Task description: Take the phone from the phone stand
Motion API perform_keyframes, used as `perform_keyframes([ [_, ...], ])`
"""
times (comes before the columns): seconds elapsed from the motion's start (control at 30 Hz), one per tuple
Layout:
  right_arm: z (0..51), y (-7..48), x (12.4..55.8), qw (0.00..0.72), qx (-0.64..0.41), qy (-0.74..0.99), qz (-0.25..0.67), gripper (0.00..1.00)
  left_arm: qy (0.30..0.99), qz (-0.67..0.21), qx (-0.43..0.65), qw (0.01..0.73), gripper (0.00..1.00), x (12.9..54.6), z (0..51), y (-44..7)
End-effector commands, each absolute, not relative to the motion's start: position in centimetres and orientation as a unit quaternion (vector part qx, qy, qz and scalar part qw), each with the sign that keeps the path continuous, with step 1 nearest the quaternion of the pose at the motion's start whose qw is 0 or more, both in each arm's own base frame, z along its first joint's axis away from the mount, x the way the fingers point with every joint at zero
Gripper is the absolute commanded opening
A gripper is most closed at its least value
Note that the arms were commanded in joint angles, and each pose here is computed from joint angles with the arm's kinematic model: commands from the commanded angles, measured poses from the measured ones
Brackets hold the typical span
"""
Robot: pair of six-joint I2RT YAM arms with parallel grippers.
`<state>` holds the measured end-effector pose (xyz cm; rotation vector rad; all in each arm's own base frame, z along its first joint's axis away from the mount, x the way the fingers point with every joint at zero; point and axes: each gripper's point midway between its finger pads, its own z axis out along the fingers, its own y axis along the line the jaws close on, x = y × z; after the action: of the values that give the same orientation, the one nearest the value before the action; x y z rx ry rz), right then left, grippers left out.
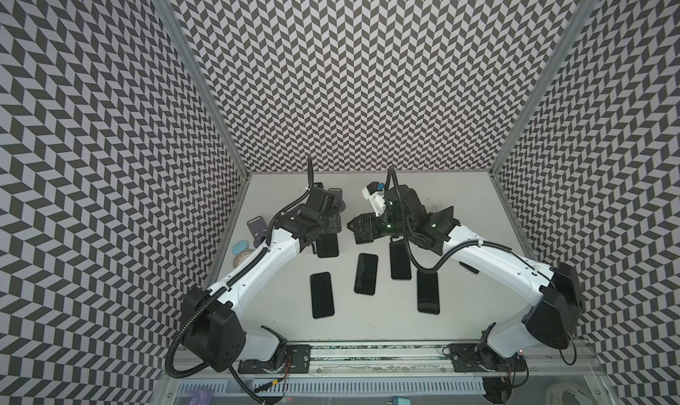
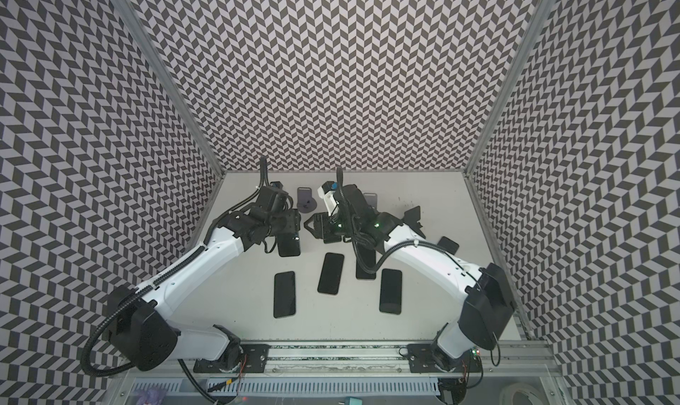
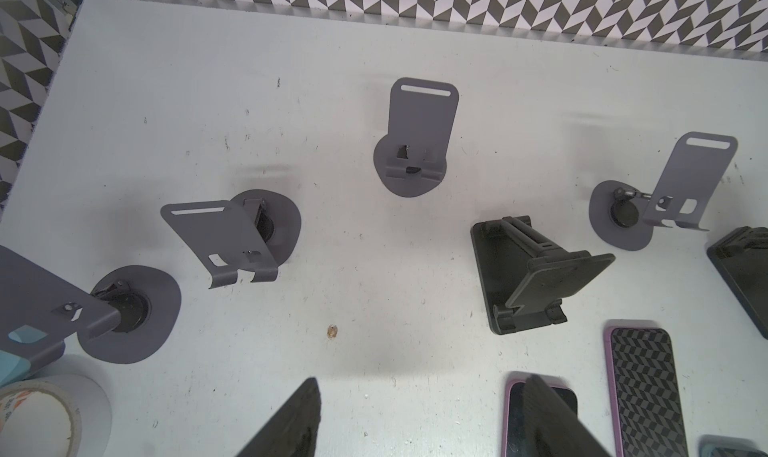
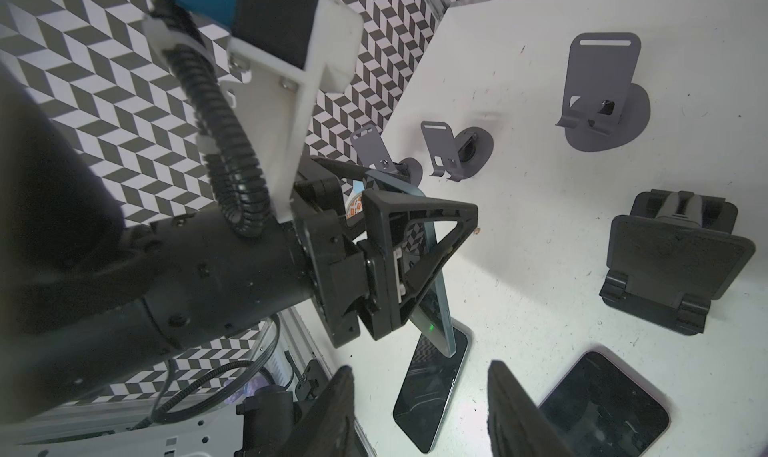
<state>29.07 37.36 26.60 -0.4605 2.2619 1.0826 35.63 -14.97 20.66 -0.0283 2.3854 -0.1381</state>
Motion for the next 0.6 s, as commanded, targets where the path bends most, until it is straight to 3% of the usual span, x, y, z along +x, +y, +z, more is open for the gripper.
perform_keyframes([
  [0.0,26.7,38.2,28.8,0.289,-0.199,0.841,0.411,0.51,0.929,-0.053,-0.020,0.366,0.49,35.8,20.1,-15.1],
  [0.57,23.0,38.5,27.6,0.236,-0.226,0.857,0.399,0.51,0.944,-0.040,-0.023,0.327,0.49,35.1,17.0,-14.9],
])
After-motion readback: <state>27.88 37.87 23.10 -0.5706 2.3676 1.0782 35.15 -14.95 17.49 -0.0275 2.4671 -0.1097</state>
